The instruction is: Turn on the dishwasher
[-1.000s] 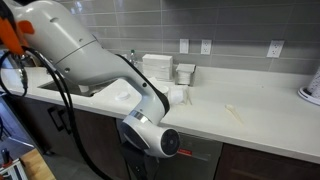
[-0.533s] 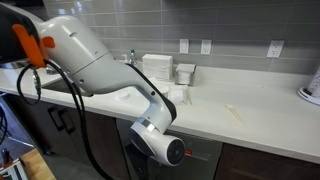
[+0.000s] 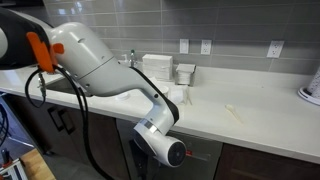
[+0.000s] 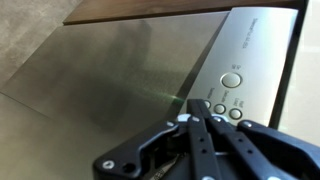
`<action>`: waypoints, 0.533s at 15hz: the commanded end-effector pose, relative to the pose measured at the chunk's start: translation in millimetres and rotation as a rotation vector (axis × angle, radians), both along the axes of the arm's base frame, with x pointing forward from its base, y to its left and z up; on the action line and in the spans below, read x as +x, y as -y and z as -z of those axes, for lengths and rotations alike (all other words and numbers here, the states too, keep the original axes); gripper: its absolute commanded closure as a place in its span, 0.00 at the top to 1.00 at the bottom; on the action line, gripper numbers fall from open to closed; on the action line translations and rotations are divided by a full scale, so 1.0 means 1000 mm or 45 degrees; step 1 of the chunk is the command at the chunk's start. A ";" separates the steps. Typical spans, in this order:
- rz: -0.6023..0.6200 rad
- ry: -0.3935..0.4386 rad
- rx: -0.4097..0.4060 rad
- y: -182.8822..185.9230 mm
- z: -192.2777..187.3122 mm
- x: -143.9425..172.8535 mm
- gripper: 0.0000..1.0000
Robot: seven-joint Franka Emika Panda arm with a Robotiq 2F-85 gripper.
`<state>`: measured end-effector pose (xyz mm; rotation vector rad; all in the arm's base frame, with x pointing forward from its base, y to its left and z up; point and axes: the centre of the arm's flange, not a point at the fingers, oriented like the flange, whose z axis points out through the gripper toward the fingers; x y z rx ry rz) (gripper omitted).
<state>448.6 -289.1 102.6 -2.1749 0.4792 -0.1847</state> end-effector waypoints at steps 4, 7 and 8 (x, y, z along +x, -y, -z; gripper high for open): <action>0.121 -0.049 0.049 0.003 0.008 0.013 0.00; 0.134 -0.067 0.059 0.002 0.009 0.015 0.00; 0.138 -0.071 0.062 0.002 0.010 0.015 0.00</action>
